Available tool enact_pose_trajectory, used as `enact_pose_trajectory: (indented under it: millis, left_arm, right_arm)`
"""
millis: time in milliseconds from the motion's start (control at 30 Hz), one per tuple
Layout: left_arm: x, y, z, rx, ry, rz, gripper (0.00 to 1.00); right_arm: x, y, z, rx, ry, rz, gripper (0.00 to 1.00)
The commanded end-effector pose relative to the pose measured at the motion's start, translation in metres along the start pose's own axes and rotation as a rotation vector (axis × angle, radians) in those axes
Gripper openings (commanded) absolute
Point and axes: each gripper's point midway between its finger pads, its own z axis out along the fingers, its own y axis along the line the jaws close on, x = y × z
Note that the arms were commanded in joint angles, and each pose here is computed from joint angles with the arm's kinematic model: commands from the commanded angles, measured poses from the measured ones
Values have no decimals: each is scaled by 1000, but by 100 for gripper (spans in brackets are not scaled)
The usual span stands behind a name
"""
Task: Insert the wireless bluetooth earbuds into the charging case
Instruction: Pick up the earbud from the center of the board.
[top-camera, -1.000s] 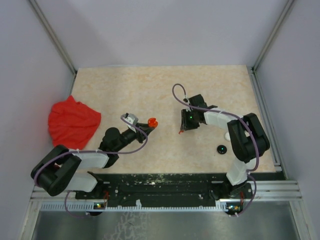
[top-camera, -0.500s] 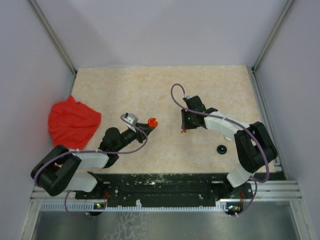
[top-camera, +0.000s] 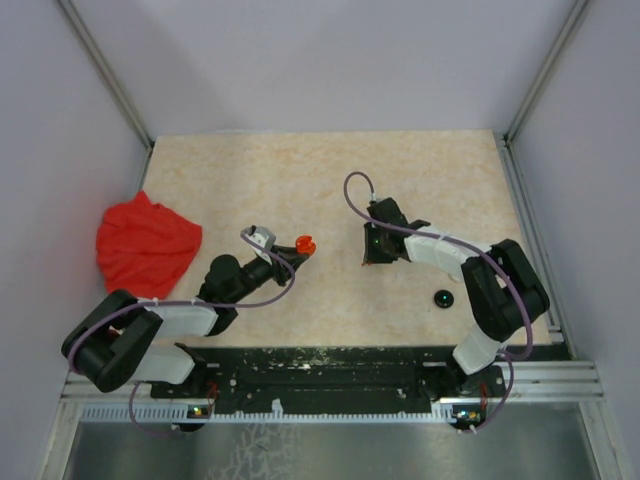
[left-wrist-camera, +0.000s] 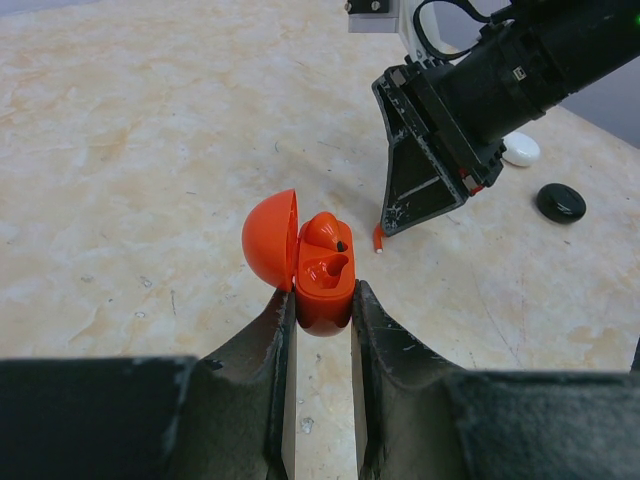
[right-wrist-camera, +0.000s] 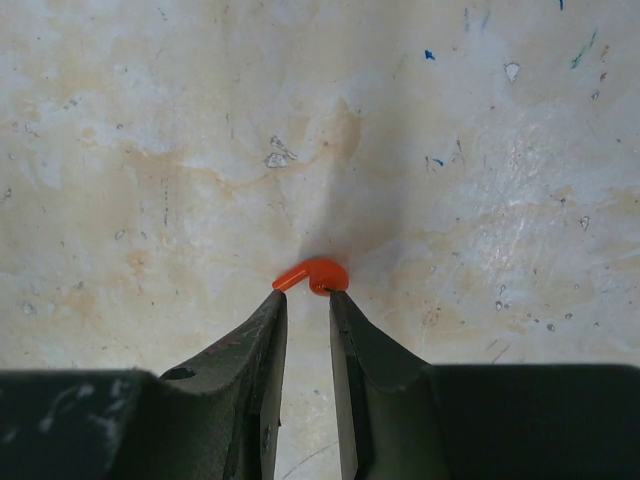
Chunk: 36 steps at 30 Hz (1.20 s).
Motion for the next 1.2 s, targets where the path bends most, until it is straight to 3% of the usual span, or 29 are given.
enact_pose_trajectory:
  millis: [0,400,767,1067,1167]
  left_arm:
    - [-18,0,4,-2,-51,1,1]
    - [-19,0,4,3,-51,-1,1]
    - [-17,1,4,-4,-48,-3,1]
    - [-19,2,1,-15,-55,-1,1]
    - [-18,2,1,-13,-54,-6,1]
  right_arm:
    - [-22,12,3,-17,-63,13,25]
    - [-23,24,28,-40,-17,-64,24]
    - [-30,58,13,-232,-52,-136,5]
    - [-20,43,15,-486,-21,56,5]
    - [-16,32,14,-558,-14,143,9]
